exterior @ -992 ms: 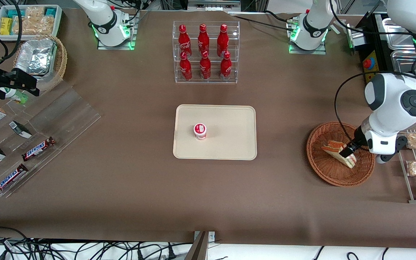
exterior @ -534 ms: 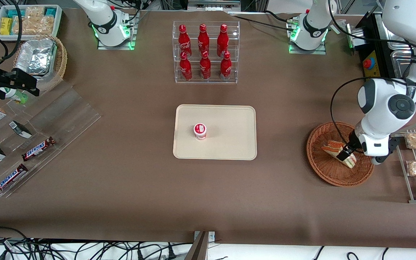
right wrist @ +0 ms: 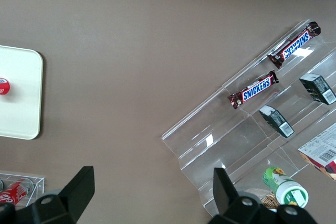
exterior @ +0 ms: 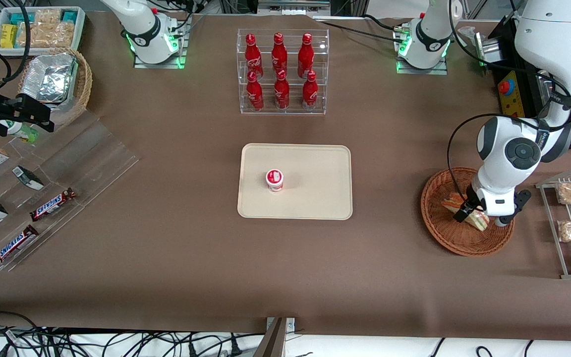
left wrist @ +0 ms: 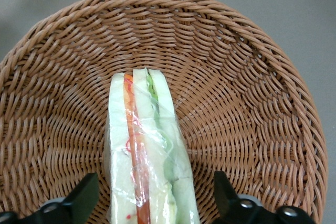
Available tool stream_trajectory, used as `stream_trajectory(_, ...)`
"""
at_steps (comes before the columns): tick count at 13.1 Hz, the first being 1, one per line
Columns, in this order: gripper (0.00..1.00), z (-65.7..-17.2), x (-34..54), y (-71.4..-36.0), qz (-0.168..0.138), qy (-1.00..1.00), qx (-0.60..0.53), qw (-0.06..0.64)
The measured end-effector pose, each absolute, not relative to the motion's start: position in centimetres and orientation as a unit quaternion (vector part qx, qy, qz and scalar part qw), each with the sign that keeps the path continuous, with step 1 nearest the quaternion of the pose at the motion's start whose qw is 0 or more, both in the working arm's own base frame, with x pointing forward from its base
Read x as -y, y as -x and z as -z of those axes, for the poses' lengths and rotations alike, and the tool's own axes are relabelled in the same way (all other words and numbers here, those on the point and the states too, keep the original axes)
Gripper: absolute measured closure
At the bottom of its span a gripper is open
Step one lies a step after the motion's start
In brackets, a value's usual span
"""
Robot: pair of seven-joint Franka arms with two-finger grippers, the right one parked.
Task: Place sandwich from basket to tray
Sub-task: 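Lower the open left gripper around the sandwich and close it, then lift the sandwich and carry it over the cream tray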
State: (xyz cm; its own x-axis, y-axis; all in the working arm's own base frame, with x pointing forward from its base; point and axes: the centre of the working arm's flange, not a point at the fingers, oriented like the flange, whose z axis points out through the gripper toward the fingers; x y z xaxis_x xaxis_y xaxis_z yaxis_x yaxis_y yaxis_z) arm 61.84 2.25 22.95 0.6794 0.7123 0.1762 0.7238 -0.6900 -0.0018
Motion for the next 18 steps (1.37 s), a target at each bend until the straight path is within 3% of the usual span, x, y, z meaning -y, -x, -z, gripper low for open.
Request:
stream_trajectory(4, 0.54, -23.0, -2.3, -61.8, 0.081, 0.915, 0.393, 0.036)
stream_trajectory(5, 0.59, -23.1, -2.3, -61.9, 0.082, 0.915, 0.393, 0.036)
stream_trajectory(9, 0.7, -25.4, -2.4, -62.6, 0.079, 0.922, 0.376, 0.048)
stream_trajectory(11, 0.81, -29.1, -1.7, -63.3, 0.064, 0.932, 0.349, 0.066)
stream_trajectory(15, 0.81, -39.8, 1.6, -64.7, 0.009, 0.955, 0.291, 0.053)
stream_trajectory(18, 0.81, -44.2, 4.5, -64.9, -0.015, 0.973, 0.226, 0.039)
